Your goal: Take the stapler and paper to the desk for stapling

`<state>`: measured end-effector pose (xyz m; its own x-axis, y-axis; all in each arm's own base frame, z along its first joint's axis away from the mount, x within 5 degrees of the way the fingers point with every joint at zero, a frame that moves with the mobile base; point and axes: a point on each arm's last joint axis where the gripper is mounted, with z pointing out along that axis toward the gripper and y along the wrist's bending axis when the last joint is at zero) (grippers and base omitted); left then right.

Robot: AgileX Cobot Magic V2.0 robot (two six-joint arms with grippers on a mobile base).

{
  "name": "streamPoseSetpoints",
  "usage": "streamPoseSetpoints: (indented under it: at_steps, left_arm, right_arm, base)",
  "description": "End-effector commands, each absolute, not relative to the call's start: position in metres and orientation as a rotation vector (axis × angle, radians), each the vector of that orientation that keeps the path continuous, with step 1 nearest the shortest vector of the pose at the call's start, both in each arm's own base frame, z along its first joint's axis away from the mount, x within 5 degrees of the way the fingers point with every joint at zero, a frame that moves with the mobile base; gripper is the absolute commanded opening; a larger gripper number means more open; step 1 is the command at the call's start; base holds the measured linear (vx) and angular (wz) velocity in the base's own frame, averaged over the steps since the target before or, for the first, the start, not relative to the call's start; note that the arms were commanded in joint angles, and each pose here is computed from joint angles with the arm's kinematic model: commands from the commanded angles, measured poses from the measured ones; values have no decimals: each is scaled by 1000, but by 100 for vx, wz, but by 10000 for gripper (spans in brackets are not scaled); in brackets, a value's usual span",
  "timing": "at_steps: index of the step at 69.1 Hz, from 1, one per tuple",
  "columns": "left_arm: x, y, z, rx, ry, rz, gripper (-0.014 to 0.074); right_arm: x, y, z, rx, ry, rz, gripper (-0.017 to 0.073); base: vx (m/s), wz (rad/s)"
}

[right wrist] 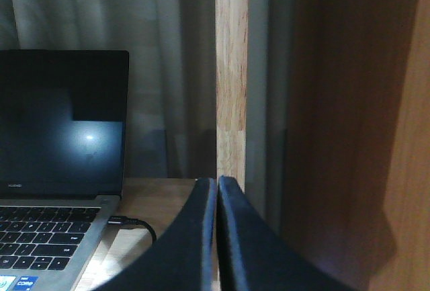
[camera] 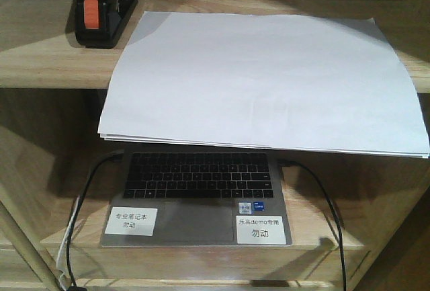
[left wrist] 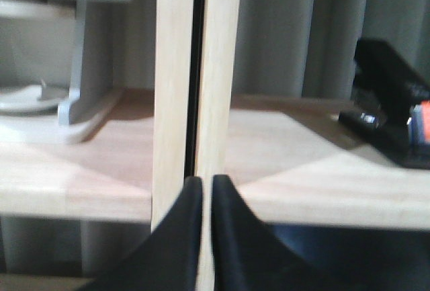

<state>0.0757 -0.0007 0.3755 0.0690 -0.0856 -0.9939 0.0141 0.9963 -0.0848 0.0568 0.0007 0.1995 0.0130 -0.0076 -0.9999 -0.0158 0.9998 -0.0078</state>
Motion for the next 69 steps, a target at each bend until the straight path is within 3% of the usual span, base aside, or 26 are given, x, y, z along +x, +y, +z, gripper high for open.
streamPoseSetpoints:
  at_steps: [1, 19, 29, 52, 69]
  left_arm:
    - [74, -1, 396, -57, 1397, -92, 150]
    - [68, -4, 406, -31, 1399, -119, 435]
    - [68, -7, 411, 24, 1401, -130, 527]
    - [101, -34, 414, 261, 1486, -240, 531]
    - [144, -56, 430, 306, 1545, -294, 531]
  right_arm:
    - [56, 1, 205, -33, 1485, -1, -10]
    - [56, 1, 205, -33, 1485, -1, -10]
    - [56, 1, 205, -33, 1485, -1, -10]
    - [56, 1, 205, -33, 1485, -1, -10]
    - [56, 1, 204, -33, 1486, -1, -10]
  base:
    - [0, 0]
    - [0, 0]
    - [0, 0]
    - [0, 0]
    - [0, 0]
